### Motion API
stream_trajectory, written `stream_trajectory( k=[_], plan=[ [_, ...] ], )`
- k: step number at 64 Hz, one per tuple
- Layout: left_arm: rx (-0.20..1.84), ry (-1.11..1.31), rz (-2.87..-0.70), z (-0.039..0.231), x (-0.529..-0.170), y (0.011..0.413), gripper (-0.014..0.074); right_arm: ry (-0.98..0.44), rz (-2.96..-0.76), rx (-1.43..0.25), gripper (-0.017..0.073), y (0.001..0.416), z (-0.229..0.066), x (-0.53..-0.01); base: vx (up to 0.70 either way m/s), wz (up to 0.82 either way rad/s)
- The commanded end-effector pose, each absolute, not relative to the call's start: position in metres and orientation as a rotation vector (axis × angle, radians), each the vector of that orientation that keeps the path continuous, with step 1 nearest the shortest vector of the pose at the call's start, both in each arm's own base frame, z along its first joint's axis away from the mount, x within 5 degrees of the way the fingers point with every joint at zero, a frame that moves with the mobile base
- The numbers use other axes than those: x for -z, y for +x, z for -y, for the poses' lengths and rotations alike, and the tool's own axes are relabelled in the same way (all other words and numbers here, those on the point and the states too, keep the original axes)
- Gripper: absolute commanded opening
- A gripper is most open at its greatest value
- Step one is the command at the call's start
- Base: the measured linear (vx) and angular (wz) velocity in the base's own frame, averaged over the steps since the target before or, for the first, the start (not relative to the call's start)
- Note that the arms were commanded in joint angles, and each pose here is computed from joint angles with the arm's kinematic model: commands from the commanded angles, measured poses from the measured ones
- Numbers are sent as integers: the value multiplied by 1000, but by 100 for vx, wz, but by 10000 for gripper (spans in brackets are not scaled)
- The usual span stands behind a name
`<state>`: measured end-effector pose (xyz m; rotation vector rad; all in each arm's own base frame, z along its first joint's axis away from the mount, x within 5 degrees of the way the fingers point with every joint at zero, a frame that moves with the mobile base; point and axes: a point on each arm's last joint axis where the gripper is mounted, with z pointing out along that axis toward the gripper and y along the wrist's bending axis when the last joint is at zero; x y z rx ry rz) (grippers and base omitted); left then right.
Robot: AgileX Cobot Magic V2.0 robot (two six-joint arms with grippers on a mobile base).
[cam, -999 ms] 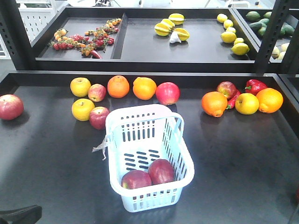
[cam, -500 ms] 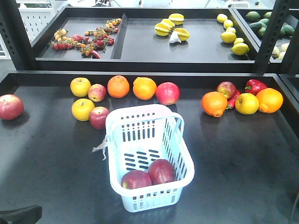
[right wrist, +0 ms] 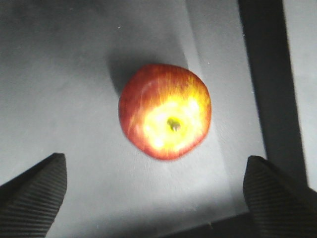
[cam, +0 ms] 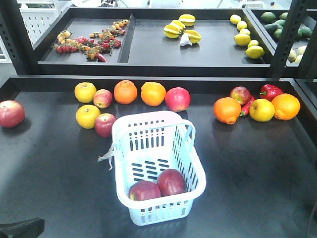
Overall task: Pick three apples into basket with both arms
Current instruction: 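Reach the right gripper down to a third red apple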
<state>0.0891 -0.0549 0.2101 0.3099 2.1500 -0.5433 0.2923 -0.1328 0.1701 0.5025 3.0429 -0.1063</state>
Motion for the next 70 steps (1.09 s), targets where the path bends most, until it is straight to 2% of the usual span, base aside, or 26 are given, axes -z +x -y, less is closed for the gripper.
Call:
stream_trajectory(
  k=[1,58,70],
  plan=[
    [556,261,-2084,55,-222,94,-6,507,-2973,143,696,298,139,-181,0,0],
    [556,261,-2084,55,-222,94,-6,549,-3033,154,664,313,148,-118,0,0],
    [556,261,-2083,55,-222,94,-6,546,-3035,153,606,313,148,-114,0,0]
  ],
)
